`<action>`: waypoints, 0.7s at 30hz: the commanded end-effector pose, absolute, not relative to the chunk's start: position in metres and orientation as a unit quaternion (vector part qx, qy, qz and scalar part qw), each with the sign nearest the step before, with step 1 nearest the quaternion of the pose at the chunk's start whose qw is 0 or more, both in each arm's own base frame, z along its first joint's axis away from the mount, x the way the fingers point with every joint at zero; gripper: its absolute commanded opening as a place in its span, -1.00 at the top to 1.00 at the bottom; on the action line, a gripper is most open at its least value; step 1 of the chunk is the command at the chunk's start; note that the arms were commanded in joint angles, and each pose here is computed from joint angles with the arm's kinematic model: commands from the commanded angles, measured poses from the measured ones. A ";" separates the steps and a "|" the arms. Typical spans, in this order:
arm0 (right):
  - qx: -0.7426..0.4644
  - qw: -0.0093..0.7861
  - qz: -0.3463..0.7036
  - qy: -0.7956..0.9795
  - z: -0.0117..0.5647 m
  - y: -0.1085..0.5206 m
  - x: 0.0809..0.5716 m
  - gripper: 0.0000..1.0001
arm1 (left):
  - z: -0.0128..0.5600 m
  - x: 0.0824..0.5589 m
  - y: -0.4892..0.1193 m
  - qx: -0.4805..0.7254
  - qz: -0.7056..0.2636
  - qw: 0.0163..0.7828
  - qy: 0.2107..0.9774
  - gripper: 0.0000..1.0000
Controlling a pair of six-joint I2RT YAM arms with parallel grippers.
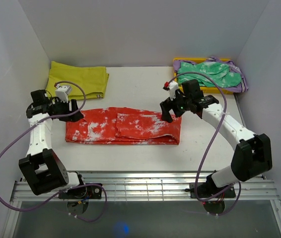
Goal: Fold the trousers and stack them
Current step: Fold the trousers
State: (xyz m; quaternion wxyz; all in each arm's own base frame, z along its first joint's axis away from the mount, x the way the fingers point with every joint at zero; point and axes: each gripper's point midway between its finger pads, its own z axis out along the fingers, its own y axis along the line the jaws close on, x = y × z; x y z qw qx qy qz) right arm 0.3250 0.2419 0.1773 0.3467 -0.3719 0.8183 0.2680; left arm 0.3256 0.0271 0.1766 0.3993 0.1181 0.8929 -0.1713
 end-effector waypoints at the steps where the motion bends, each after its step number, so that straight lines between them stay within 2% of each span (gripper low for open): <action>1: -0.435 0.281 0.111 0.848 0.125 0.167 0.292 -0.93 | 0.158 0.321 0.019 0.108 -0.180 0.377 0.902 -0.50; 2: -0.431 0.301 0.070 0.848 0.130 0.153 0.296 -0.93 | 0.154 0.322 0.019 0.107 -0.179 0.374 0.904 -0.50; 4: -0.410 0.292 0.043 0.863 0.123 0.139 0.294 -0.99 | 0.139 0.324 0.017 0.101 -0.177 0.361 0.910 -0.49; 8: -0.386 0.298 0.045 0.872 0.128 0.137 0.293 -1.00 | 0.122 0.326 0.018 0.082 -0.177 0.346 0.918 -0.47; 14: -0.390 0.421 -0.050 0.817 0.142 0.118 0.310 -0.87 | 0.112 0.320 0.013 0.087 -0.186 0.347 0.915 -0.49; 15: -0.398 0.417 -0.054 0.815 0.132 0.114 0.304 -0.81 | 0.113 0.320 0.007 0.103 -0.191 0.349 0.912 -0.50; 21: -0.448 0.528 -0.054 0.719 0.160 0.133 0.293 -0.80 | 0.112 0.327 -0.008 0.168 -0.150 0.356 0.907 -0.54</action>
